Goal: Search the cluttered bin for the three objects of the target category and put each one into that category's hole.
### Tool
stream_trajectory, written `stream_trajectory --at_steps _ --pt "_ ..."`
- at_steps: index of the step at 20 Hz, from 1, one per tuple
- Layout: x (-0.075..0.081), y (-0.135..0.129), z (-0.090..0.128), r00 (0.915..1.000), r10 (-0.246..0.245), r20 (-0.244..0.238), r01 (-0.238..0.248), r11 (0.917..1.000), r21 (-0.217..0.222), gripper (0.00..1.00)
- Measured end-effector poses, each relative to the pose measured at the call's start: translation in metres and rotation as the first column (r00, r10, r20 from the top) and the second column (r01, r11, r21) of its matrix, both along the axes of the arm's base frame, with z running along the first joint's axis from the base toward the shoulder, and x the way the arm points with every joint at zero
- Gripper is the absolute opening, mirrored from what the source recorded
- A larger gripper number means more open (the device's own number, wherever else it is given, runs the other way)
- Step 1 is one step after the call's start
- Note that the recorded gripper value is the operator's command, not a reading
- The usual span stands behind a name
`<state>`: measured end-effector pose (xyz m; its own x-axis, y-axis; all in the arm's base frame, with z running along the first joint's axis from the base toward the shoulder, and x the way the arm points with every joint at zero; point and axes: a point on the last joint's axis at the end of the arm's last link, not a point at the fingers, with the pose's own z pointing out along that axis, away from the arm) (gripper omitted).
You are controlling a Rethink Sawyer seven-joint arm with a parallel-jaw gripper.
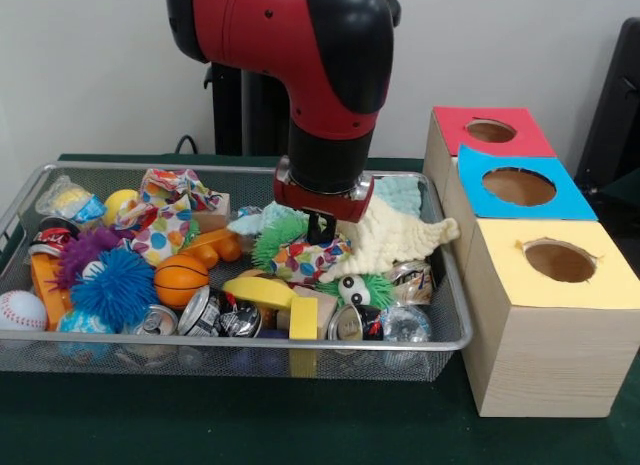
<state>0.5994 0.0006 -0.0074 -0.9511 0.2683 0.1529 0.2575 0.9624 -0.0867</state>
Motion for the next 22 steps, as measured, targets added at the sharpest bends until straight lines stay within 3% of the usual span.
stream_trajectory --at_steps 22 --pt "0.003 0.024 0.005 0.9979 -0.064 0.01 0.064 0.9979 0.013 0.0"
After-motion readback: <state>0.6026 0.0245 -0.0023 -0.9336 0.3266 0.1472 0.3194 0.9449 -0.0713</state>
